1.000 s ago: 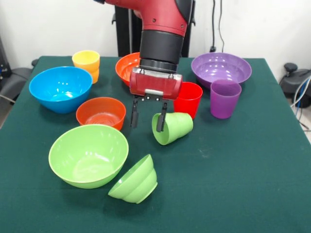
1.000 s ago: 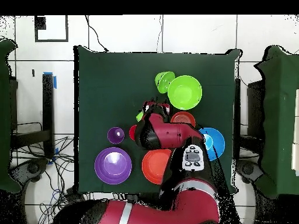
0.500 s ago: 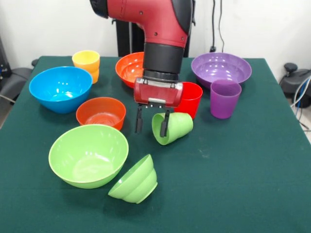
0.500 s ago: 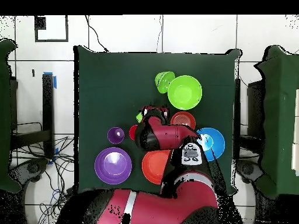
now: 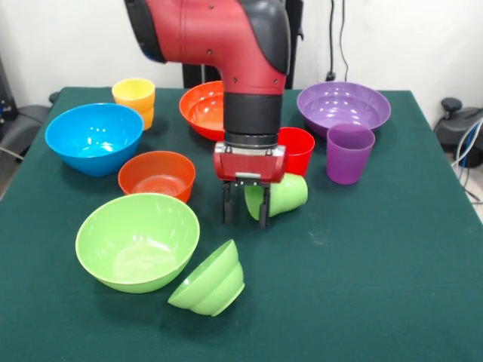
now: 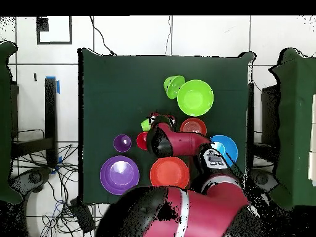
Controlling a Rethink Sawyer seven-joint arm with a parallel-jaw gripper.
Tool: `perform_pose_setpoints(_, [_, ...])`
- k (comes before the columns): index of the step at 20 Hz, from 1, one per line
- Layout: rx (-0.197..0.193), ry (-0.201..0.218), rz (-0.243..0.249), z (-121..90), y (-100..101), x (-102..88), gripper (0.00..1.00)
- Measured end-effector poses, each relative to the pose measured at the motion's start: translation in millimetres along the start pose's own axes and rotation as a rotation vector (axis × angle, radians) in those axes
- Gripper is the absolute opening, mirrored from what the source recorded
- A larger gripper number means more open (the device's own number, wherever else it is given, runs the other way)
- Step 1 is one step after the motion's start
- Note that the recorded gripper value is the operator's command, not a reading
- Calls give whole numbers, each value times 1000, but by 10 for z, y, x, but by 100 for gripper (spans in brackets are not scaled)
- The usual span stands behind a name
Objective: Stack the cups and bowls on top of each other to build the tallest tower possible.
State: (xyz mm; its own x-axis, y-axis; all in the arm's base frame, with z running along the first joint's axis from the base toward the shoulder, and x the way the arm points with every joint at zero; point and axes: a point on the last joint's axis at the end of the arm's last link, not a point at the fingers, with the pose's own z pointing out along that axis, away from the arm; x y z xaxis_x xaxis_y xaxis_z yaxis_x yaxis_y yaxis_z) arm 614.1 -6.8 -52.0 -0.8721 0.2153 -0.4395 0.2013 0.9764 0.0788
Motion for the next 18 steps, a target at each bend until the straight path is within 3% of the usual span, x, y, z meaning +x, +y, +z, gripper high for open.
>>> perform_pose_setpoints(3, [-22,33,46,32,-39,35,100])
perform_pose_setpoints(8, [-67,140,128,19,-86,179,100])
perform_pose_setpoints(11, [-81,153,141,8,-67,179,100])
perform_pose_setpoints(18, [-141,173,152,-39,186,243,100])
